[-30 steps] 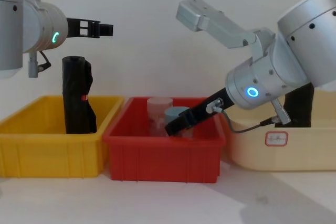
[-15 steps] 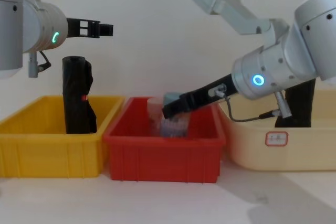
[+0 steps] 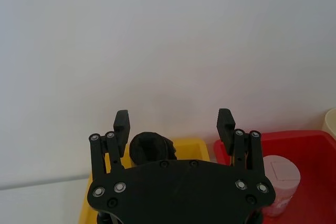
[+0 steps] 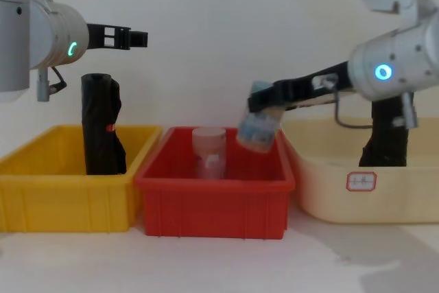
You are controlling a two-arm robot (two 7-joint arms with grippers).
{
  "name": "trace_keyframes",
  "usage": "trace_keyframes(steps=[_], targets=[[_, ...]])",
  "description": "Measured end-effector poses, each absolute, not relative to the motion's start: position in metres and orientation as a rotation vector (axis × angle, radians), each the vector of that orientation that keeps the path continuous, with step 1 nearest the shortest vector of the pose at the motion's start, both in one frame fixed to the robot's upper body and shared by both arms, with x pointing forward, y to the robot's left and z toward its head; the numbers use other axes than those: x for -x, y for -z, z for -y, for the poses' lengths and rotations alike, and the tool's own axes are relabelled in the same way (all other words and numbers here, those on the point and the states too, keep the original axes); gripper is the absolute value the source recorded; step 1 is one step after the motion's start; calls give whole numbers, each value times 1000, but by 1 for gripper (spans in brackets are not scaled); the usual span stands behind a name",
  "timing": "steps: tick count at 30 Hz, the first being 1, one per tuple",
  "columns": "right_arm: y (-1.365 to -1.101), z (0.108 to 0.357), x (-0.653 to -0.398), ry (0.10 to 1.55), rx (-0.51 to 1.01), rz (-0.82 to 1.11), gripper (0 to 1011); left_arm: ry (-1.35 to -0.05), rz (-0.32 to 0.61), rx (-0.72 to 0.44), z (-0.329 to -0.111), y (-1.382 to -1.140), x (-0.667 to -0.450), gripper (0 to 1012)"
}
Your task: Pick up the garbage bag with the one hand and transfer it to the other hand.
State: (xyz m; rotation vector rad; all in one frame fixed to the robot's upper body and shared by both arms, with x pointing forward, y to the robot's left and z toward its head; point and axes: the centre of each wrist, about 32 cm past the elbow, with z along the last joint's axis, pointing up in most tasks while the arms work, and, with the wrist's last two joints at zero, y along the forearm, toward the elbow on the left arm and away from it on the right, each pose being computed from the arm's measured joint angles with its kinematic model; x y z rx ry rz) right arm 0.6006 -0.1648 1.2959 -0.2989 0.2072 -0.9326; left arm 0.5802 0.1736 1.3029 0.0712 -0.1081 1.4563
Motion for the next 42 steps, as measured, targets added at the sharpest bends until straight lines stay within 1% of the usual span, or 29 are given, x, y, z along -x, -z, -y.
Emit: trace_keyframes(steps=[11, 21, 23, 24, 26, 28, 31, 32, 33, 35, 42], targets=[[-1301, 208, -593, 1075, 198, -228, 672, -1456, 108, -71, -174, -1303, -580, 1000], [-1291, 244, -587, 1166, 125, -267, 672, -1456, 108, -71, -173, -1303, -580, 1000], [-1289, 250, -586, 1178, 114, -274, 717, -1456, 108, -71, -174, -1303, -580, 1000], [-1289, 251, -585, 1182, 111, -276, 762, -1456, 108, -71, -174, -1303, -580, 1001], [-1287, 256, -584, 1191, 102, -281, 781, -1456, 108, -71, -173, -1303, -580, 1000], [-1286, 258, -584, 1197, 97, -284, 848, -1456, 108, -71, -174, -1303, -580, 1000], [-1285, 262, -583, 1205, 91, -288, 919, -1456, 108, -71, -174, -1303, -580, 1000], [-1285, 262, -583, 1205, 90, -289, 962, -1456, 108, -71, -173, -1303, -580, 1001], [-1284, 262, -582, 1205, 89, -289, 962, -1456, 108, -71, -173, -1303, -580, 1000], [-1284, 263, -582, 1205, 88, -287, 1004, -1456, 108, -71, -174, -1303, -580, 1000], [-1282, 257, -578, 1185, 76, -247, 1004, -1456, 108, -71, -174, -1303, -580, 1000]])
